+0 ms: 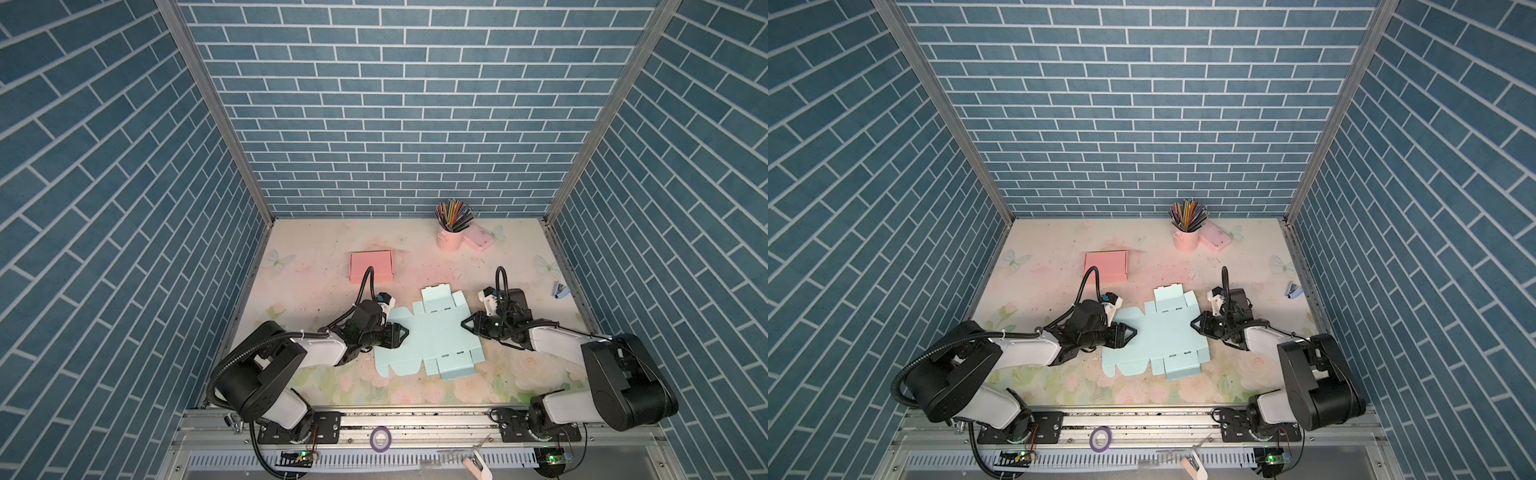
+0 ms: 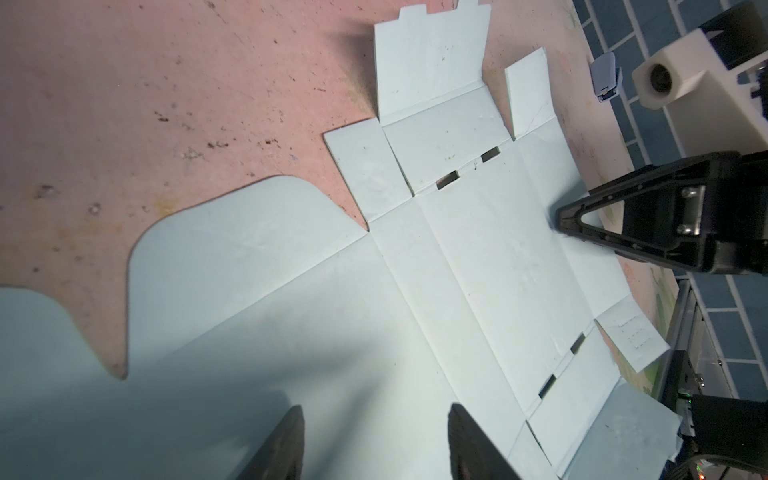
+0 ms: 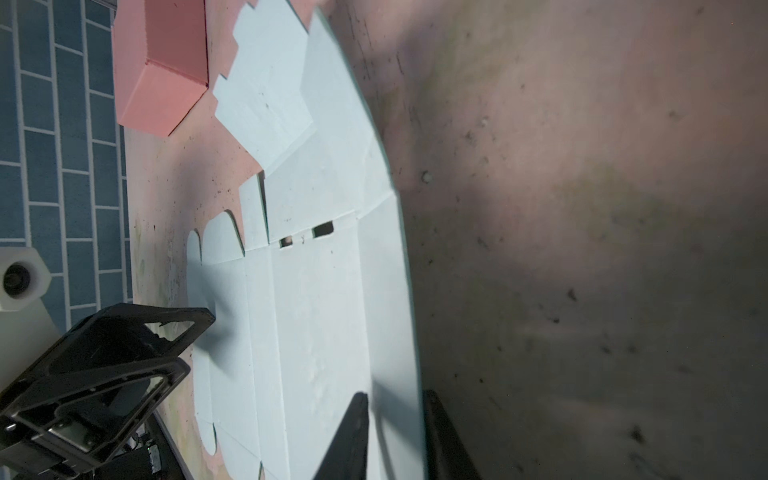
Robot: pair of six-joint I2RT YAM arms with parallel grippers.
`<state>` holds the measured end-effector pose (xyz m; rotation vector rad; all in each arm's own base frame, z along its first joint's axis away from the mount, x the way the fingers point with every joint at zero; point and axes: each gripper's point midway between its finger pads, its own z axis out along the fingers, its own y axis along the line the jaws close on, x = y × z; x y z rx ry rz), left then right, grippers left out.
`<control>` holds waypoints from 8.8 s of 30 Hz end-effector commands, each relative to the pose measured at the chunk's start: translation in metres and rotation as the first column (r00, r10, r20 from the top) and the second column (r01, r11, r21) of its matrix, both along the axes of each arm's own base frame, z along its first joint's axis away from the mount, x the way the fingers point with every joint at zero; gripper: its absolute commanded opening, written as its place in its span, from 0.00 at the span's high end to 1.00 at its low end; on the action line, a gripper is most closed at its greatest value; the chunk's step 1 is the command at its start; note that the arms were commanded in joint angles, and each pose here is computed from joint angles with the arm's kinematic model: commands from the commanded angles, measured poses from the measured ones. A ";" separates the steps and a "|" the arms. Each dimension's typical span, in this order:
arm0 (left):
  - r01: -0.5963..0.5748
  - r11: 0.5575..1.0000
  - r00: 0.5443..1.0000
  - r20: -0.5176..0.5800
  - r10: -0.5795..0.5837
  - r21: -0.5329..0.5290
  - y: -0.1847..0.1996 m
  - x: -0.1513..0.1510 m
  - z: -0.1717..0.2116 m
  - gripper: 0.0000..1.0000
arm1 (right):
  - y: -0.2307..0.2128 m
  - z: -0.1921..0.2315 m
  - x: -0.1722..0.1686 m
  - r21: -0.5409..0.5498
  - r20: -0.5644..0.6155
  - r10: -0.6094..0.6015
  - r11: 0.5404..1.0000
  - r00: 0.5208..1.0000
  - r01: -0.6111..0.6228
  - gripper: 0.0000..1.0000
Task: Fold the paper box
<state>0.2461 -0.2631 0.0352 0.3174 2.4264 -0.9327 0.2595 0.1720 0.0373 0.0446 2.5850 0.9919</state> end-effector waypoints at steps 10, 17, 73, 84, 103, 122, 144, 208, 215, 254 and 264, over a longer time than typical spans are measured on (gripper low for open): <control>-0.029 0.998 0.997 -0.064 0.033 0.054 0.013 -0.007 -0.021 0.44 | -0.006 0.000 -0.004 -0.026 -0.003 -0.021 0.999 1.000 0.021 0.83; -0.027 0.999 0.998 -0.052 0.028 0.021 0.012 -0.009 -0.013 0.45 | -0.006 0.017 -0.003 -0.051 0.032 0.012 0.999 0.999 -0.010 0.99; -0.146 0.958 0.960 0.198 0.198 -0.248 0.023 0.047 0.139 0.94 | 0.115 0.098 -0.001 -0.957 0.284 0.929 0.259 0.236 0.133 1.00; -0.122 0.966 0.975 0.153 0.159 -0.227 0.003 0.068 0.123 0.93 | 0.116 0.100 -0.004 -0.947 0.312 0.925 0.285 0.216 0.149 1.00; -0.030 0.956 0.992 0.111 0.065 -0.291 -0.046 0.033 0.104 0.89 | 0.122 0.106 -0.014 -0.933 0.337 0.927 0.305 0.165 0.192 1.00; -0.320 0.923 0.932 0.105 0.347 -0.213 0.112 0.017 0.094 0.88 | 0.124 0.125 -0.031 -0.894 0.398 0.913 0.367 0.083 0.257 1.00; -0.237 0.930 0.964 0.054 0.262 -0.281 0.087 0.031 0.046 0.89 | 0.116 0.147 -0.041 -0.830 0.535 0.843 0.514 0.049 0.217 1.00; -0.285 0.954 0.934 0.197 0.299 -0.098 0.121 0.082 0.100 0.84 | 0.147 0.109 -0.039 -0.923 0.190 0.982 0.182 -0.011 0.339 1.00; -0.179 0.983 0.968 0.172 0.183 -0.039 0.090 0.088 0.062 0.82 | 0.150 0.108 -0.041 -0.923 0.183 0.983 0.181 -0.028 0.340 1.00; 0.065 0.988 0.975 0.218 -0.034 -0.138 0.032 -0.007 0.033 0.72 | 0.157 0.092 -0.035 -0.903 0.155 0.987 0.161 -0.047 0.398 1.00; 0.103 0.982 0.953 0.300 -0.051 -0.159 0.024 -0.018 0.034 0.55 | 0.158 0.092 -0.038 -0.904 0.154 0.986 0.164 -0.057 0.394 1.00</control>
